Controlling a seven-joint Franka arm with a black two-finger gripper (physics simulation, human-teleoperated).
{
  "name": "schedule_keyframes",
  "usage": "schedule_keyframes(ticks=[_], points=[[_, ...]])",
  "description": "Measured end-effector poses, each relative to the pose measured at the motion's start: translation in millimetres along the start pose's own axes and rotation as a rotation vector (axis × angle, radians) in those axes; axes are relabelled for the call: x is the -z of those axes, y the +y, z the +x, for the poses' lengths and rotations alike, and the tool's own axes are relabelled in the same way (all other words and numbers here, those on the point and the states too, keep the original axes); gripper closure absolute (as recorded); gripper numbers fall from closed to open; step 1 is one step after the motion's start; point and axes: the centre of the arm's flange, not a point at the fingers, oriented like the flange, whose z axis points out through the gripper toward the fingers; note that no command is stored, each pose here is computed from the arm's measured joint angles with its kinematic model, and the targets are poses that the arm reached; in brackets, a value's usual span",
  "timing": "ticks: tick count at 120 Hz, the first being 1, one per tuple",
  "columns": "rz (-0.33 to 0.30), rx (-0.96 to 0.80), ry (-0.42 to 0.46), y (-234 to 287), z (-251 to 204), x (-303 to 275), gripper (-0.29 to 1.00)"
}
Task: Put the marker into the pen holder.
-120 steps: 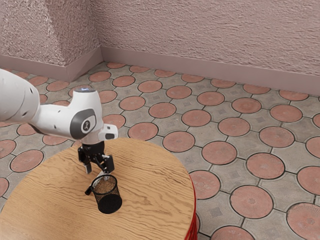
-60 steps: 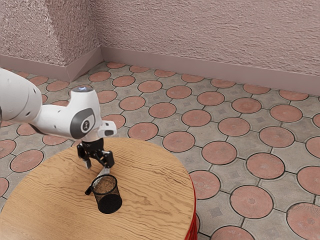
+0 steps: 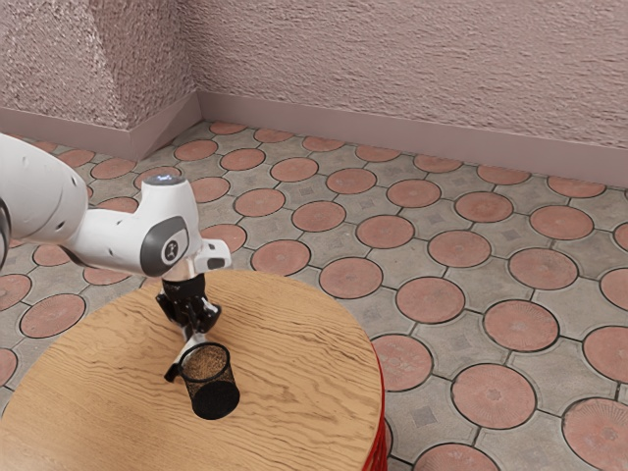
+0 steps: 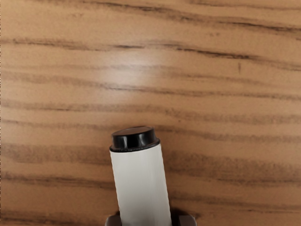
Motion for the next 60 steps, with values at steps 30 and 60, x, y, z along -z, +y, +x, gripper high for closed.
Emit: schedule_keyframes(ticks=[30, 60], points=[[0.009, 0.008, 0.025, -0.4, 3.8, 12.1, 0.76], [-0.005, -0.006, 0.222, 12.5, 1.3, 123.1, 0.79]])
